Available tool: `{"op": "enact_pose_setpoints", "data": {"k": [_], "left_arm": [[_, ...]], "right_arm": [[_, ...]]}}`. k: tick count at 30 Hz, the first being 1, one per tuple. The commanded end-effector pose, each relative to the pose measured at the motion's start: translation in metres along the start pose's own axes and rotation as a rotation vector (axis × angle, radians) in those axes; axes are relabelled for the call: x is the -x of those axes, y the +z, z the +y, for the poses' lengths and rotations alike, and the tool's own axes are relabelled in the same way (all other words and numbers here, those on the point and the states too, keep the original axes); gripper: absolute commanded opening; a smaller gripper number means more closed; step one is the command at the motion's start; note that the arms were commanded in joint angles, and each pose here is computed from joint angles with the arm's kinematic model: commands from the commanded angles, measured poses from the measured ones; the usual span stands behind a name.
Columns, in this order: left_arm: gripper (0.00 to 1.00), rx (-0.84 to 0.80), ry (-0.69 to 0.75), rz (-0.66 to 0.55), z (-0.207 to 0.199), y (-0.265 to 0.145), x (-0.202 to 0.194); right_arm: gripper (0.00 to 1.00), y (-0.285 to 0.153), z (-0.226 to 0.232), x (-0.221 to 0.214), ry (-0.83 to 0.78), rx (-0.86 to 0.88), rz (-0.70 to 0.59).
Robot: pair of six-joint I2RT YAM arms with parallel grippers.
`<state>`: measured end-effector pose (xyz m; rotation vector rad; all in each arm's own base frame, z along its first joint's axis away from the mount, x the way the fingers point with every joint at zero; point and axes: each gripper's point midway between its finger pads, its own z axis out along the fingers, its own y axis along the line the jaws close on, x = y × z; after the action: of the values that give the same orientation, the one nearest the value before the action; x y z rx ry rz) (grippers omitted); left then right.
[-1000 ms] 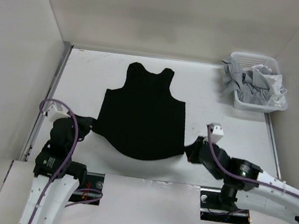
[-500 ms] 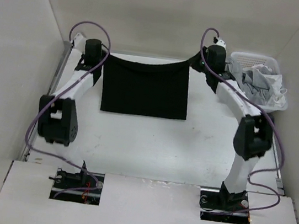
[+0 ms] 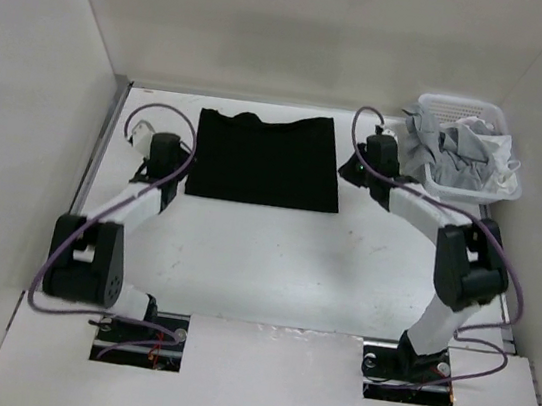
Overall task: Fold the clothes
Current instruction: Fold the tank top
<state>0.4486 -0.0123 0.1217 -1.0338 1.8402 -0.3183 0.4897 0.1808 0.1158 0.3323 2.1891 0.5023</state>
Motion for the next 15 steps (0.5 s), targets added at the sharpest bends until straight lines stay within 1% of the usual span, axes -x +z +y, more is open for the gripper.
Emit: {"op": "enact_pose_setpoints", "data": {"k": [1, 2, 4, 8, 9, 13, 15], "left_arm": [[0.32, -0.058, -0.07, -0.027, 0.015, -0.041, -0.007], [0.32, -0.05, -0.071, -0.005, 0.029, -0.048, -0.015], [0.37, -0.039, -0.084, 0.039, 0.054, -0.059, -0.029], [0.39, -0.05, -0.123, 0.175, 0.073, -0.067, -0.061], [0.39, -0.045, -0.127, 0.194, 0.077, -0.066, -0.068], [0.39, -0.08, -0.155, 0.207, 0.075, -0.057, -0.075], [0.37, -0.076, -0.18, 0.195, 0.077, -0.053, -0.072]], "right_arm": [[0.06, -0.051, 0.039, 0.016, 0.019, 0.155, -0.164], [0.05, -0.059, 0.034, 0.004, 0.028, 0.16, -0.162], [0.05, -0.073, 0.026, -0.013, 0.044, 0.17, -0.161], [0.09, -0.087, 0.014, -0.035, 0.059, 0.173, -0.145], [0.09, -0.089, 0.011, -0.039, 0.057, 0.169, -0.141], [0.11, -0.091, 0.006, -0.047, 0.054, 0.168, -0.13], [0.14, -0.09, 0.003, -0.052, 0.055, 0.159, -0.123]]}}
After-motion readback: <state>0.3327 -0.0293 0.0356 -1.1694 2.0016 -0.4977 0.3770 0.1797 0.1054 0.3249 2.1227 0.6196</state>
